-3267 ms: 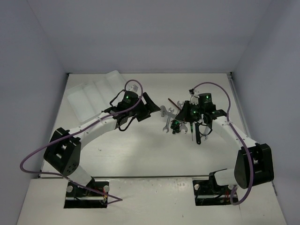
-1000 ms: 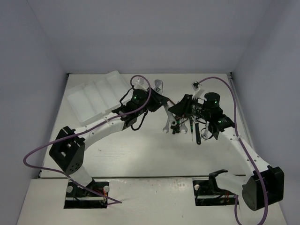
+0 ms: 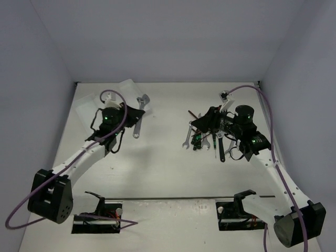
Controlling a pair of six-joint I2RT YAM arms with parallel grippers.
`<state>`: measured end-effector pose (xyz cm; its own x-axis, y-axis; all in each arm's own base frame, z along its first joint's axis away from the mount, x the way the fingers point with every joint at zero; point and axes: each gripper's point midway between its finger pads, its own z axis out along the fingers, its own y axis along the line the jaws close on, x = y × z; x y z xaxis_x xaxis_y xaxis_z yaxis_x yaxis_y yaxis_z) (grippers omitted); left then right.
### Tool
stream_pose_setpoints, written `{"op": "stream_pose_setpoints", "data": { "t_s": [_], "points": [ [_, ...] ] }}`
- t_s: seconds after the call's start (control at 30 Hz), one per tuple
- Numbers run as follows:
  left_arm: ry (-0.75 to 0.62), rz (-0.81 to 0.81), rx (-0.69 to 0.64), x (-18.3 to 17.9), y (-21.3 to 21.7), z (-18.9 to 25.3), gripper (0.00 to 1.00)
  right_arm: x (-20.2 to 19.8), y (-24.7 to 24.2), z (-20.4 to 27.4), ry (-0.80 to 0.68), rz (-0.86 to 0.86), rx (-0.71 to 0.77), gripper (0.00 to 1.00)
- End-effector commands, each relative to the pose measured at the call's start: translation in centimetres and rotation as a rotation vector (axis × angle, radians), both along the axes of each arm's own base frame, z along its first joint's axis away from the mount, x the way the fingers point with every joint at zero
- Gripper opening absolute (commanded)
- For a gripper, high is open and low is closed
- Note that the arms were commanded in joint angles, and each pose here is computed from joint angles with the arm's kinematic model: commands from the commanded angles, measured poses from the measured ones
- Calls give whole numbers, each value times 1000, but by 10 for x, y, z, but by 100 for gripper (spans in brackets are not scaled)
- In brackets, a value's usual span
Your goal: Sort the tools into containers
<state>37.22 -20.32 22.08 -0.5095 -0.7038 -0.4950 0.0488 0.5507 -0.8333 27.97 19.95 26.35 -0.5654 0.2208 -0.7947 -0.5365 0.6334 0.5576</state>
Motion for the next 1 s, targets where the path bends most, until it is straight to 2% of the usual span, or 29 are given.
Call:
{"op": "stream_pose_setpoints", "data": {
  "t_s": [0.0,0.17,0.37,0.7,0.97],
  "points": [
    [-257,83,75,1,67,86,0,-4,-8,39,-129,-19,-26,43],
    [-143,298,283,13,169,58,0,-11,-20,52,-172,-51,-79,43],
    [-18,424,431,56,234,21,0,-16,-28,51,-188,-67,-132,45],
    [98,558,516,126,291,-19,0,-22,-38,43,-176,-75,-195,47],
    [78,613,574,138,307,-19,0,-22,-43,36,-162,-104,-206,47]
  ]
}}
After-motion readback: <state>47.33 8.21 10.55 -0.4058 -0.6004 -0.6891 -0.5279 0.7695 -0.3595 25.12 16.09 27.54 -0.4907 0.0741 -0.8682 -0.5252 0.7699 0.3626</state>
